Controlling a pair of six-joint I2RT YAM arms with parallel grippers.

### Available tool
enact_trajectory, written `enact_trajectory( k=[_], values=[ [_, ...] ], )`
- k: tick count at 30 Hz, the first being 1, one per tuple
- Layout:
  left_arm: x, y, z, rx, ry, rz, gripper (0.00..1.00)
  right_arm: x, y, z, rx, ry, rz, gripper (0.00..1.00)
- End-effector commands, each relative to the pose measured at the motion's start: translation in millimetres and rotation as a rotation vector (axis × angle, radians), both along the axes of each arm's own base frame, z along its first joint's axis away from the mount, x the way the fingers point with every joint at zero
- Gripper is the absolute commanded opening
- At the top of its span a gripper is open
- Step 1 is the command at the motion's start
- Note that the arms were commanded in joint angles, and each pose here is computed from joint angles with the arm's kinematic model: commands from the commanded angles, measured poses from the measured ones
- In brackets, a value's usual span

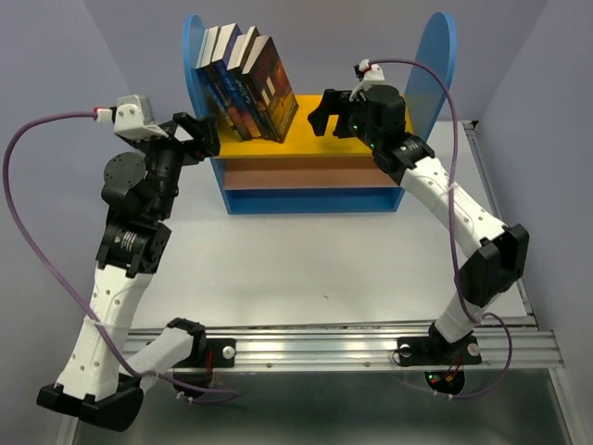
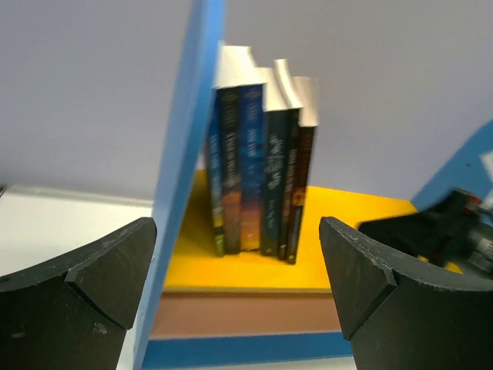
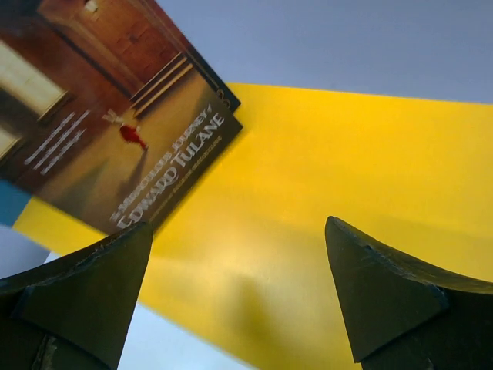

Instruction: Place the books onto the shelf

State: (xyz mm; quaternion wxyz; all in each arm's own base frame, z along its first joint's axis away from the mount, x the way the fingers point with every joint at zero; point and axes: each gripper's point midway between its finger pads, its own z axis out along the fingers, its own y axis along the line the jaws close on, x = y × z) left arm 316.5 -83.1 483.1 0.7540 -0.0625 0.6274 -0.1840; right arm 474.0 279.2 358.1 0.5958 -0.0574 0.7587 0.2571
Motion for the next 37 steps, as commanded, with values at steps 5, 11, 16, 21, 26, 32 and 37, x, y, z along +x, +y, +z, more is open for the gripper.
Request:
enact_trajectory(
  k=[5,11,16,21,26,32,37],
  values=[
    [-30.2,76.6,-86.7,-0.173,0.243,0.404,0.99,-86.0,-61.7,17.1,0.067,-0.028,-0.091,1.0],
    [-36.9,71.0,-150.2,-0.205,0.362,0.391,0.99,-134.5,-127.3,-43.3,-0.004,0.103,-0.299,1.0],
    [-40.6,66.9,-161.0,-0.212,0.381,0.366,0.99,-169.2,-172.4,-81.6,-0.072,0.215,-0.456,1.0],
    [-38.0,67.8,-171.4,-0.194,0.424,0.385,0.99,-178.6,-188.3,-106.8,-0.121,0.266,-0.522,1.0],
    [-38.9,67.6,-170.8,-0.211,0.403,0.379,0.99,-176.9,-191.6,-106.2,-0.118,0.255,-0.544,1.0],
    [-44.7,70.7,-173.6,-0.221,0.407,0.39,0.99,-176.1,-192.6,-107.6,-0.12,0.251,-0.551,1.0],
    [-48.1,70.0,-171.2,-0.233,0.394,0.378,0.99,-177.7,-197.9,-102.7,-0.116,0.23,-0.571,1.0]
  ],
)
